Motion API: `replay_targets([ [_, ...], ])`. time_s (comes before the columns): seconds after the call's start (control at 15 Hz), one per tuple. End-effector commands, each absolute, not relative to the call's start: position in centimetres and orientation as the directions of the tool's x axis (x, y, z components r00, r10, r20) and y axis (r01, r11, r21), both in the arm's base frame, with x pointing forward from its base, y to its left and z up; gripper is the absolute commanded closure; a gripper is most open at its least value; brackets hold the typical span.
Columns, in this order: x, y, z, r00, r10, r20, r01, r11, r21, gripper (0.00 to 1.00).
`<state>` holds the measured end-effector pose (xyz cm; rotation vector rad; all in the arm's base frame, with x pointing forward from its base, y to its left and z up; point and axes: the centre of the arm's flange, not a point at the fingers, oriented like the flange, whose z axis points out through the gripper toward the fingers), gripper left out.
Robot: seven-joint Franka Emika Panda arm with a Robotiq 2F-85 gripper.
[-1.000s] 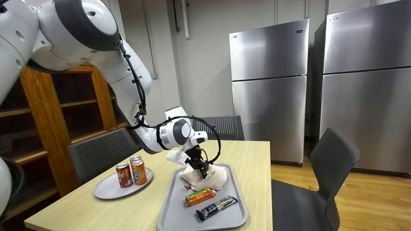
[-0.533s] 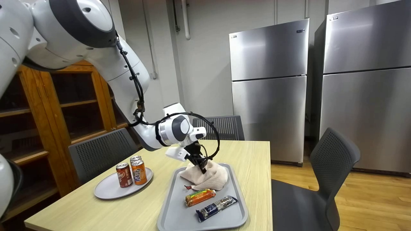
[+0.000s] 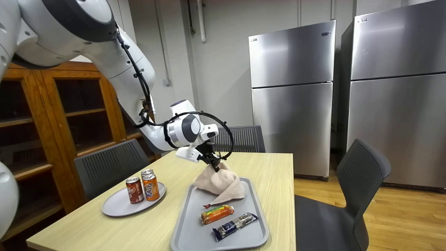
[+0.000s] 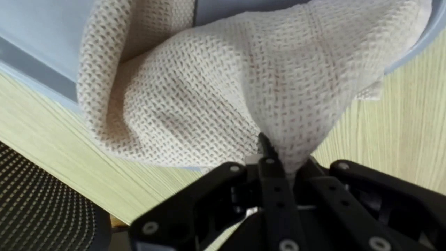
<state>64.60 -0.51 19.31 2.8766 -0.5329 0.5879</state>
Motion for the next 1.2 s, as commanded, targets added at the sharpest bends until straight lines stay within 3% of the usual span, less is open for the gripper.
replay_targets([
  [0.0,65.5,1.2,22.0,0.839,-0.291,0.460,-0.354,-0.934,0.055,0.99],
  [1.13,70.1,10.7,29.9,0.761,-0.183,0.622,-0.217,-0.976,-0.022,0.99],
])
